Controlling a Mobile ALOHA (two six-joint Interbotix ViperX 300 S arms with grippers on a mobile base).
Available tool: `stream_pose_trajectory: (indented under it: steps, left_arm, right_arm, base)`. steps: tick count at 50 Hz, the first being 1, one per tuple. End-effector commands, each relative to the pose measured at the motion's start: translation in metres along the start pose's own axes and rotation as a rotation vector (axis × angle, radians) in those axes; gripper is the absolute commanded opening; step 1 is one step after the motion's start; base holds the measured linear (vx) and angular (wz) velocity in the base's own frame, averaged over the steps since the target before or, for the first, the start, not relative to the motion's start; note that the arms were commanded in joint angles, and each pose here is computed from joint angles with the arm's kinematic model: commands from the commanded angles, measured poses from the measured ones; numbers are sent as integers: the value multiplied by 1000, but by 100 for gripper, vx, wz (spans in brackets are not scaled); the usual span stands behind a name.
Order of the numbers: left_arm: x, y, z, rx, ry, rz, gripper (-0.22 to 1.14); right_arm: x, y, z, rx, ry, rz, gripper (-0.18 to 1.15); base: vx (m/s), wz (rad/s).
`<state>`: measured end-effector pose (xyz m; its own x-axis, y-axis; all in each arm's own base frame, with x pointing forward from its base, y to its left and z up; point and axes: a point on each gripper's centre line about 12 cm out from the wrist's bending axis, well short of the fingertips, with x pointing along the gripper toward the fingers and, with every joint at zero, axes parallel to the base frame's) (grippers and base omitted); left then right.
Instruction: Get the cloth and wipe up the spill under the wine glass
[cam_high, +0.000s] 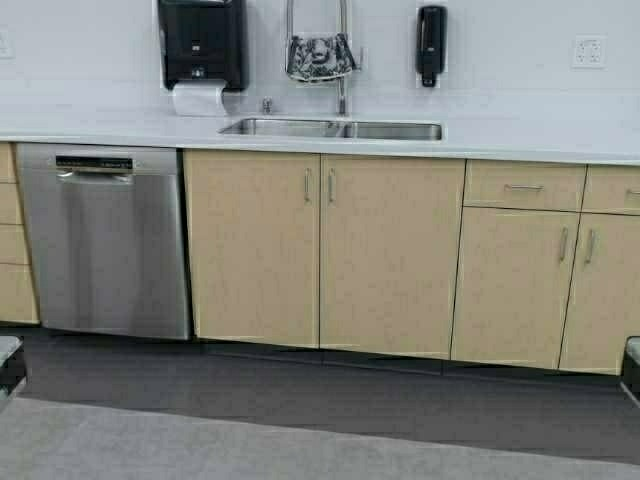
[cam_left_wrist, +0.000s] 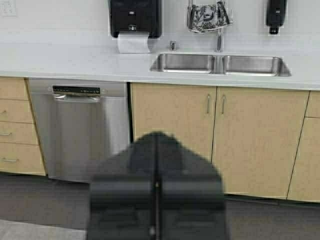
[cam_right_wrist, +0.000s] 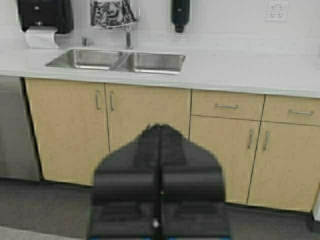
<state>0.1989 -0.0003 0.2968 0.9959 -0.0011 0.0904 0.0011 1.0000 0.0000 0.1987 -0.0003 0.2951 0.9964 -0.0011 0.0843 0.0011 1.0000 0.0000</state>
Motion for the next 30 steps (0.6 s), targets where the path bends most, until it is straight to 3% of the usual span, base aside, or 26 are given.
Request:
stream_pose_trajectory:
  steps: [1, 30]
  left_arm:
    - [-4, -1, -4, -34, 2, -5, -2]
    - [10, -1, -10, -42, 52, -4, 2]
  right_arm:
    - [1, 2, -4, 4, 12, 11, 3]
    - [9, 3, -6, -15, 37, 18, 5]
  base:
    - [0, 0]
    - [4, -6]
